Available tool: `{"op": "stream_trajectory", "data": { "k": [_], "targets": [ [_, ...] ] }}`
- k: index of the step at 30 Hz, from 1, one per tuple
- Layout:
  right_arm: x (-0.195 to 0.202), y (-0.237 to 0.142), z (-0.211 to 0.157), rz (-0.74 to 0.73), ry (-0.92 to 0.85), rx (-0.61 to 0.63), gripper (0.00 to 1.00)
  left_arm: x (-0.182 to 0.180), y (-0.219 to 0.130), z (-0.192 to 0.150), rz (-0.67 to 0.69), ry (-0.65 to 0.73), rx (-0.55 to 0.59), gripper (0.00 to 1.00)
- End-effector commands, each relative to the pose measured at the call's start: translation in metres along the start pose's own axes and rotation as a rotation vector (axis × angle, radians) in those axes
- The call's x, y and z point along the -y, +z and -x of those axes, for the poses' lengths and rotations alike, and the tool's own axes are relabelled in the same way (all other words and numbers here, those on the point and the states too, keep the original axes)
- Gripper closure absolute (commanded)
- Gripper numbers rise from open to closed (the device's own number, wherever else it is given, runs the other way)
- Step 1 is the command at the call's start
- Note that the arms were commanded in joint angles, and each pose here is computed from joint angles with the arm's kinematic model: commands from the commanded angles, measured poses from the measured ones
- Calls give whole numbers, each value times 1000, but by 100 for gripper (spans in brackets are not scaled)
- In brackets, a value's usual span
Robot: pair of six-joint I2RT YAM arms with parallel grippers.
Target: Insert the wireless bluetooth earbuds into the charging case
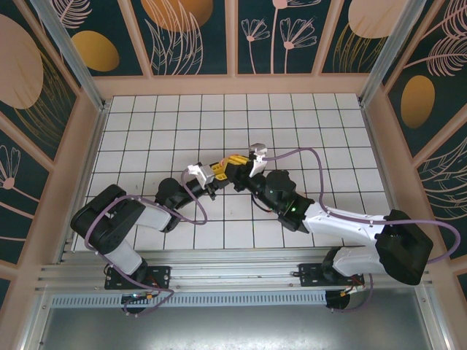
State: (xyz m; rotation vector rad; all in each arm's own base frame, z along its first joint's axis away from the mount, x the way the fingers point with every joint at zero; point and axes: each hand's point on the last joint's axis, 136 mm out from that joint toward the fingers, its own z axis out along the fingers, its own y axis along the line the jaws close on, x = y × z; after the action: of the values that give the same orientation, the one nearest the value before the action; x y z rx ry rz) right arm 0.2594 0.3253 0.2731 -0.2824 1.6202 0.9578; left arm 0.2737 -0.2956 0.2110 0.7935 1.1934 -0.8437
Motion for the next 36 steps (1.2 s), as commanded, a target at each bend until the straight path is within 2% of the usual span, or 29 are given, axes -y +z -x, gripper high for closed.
{"op": "stream_trajectory", "data": {
  "k": [1,14,36],
  "targets": [
    [2,0,18,-19,-8,64,76,4,5,29,-25,-6,87,94],
    [13,-1,14,-53,-25,52,76,8,4,53,-66,-101,194,94],
    [8,-9,-12,4,-15,-52,76,3,10,64,-51,-88,203,94]
  ]
}}
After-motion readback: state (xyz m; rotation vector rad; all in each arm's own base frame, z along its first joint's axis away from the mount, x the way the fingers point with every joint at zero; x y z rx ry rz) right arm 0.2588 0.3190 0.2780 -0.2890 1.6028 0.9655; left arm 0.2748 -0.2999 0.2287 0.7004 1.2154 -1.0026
